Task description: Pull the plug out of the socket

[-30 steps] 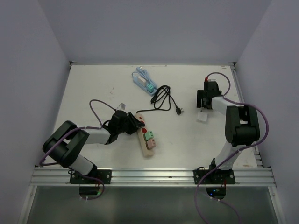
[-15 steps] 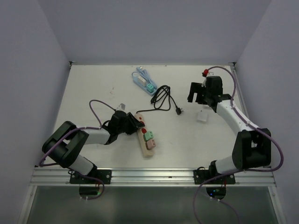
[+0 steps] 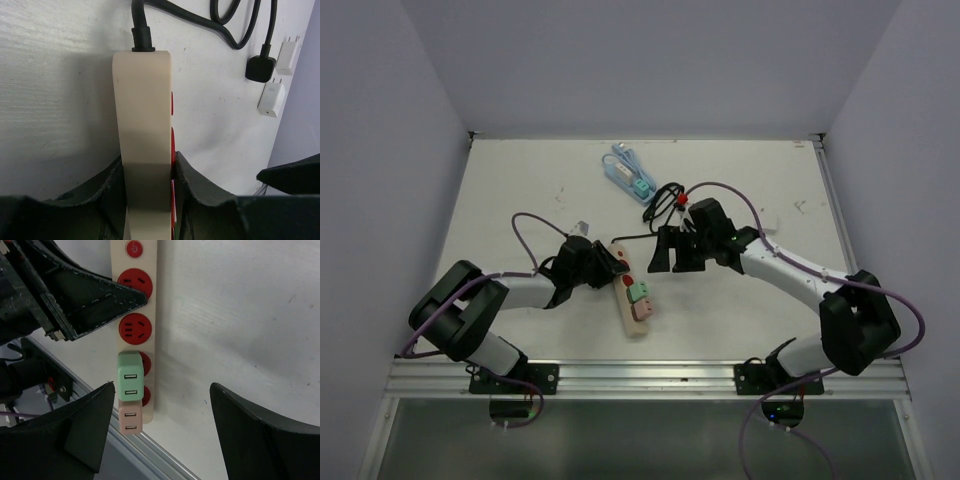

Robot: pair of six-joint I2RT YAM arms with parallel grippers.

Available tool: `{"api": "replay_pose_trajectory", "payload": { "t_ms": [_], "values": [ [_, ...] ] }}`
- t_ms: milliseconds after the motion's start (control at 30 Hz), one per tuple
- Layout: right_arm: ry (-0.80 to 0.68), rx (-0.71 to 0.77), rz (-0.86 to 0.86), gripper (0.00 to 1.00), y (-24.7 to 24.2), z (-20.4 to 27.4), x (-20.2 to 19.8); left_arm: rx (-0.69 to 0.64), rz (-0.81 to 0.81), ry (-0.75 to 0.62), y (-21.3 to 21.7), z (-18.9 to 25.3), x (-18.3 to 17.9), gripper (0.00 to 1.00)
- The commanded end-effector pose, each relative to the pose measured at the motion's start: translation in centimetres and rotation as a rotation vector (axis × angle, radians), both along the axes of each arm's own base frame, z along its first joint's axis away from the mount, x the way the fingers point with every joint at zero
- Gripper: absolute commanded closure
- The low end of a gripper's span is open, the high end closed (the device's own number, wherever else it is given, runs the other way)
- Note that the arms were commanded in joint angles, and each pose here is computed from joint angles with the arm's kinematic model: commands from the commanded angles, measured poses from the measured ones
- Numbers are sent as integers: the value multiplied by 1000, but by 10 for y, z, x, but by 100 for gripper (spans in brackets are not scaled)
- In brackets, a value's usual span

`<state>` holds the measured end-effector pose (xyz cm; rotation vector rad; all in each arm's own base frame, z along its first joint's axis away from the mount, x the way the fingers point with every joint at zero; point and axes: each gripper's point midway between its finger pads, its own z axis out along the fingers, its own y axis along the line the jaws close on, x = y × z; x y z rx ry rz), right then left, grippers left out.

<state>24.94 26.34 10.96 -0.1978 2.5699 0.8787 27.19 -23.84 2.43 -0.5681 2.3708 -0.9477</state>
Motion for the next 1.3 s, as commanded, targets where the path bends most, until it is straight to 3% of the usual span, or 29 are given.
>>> {"api": "replay_pose_trajectory", "payload": {
  "t_ms": [0, 133, 600, 633, 733, 833, 900, 967, 1133, 1167, 1267],
  "values": [
    [70, 97, 31, 21, 19, 0, -15, 223, 1, 164, 42, -53, -37, 100],
    [108, 133, 112, 25, 36, -4, -31, 221, 7, 164, 42, -52, -36, 100],
    [164, 148, 146, 38, 65, -31, -46, 179, 24, 160, 33, -44, -27, 100],
    [164, 144, 148, 51, 65, -35, -47, 177, 22, 156, 32, -42, -26, 100],
    [164, 142, 150, 59, 65, -36, -47, 176, 21, 157, 32, -42, -26, 100],
    [168, 130, 152, 81, 64, -41, -47, 175, 27, 158, 33, -42, -27, 100],
    [164, 125, 157, 89, 64, -42, -47, 170, 29, 158, 33, -41, -27, 99],
    [160, 114, 162, 100, 62, -45, -46, 162, 26, 155, 32, -38, -28, 89],
    [150, 89, 180, 100, 62, -45, -44, 156, 32, 140, 33, -29, -28, 68],
    [145, 81, 192, 100, 61, -46, -44, 159, 34, 137, 34, -28, -28, 56],
    [135, 72, 203, 100, 62, -45, -42, 152, 25, 128, 33, -23, -29, 41]
  ]
}}
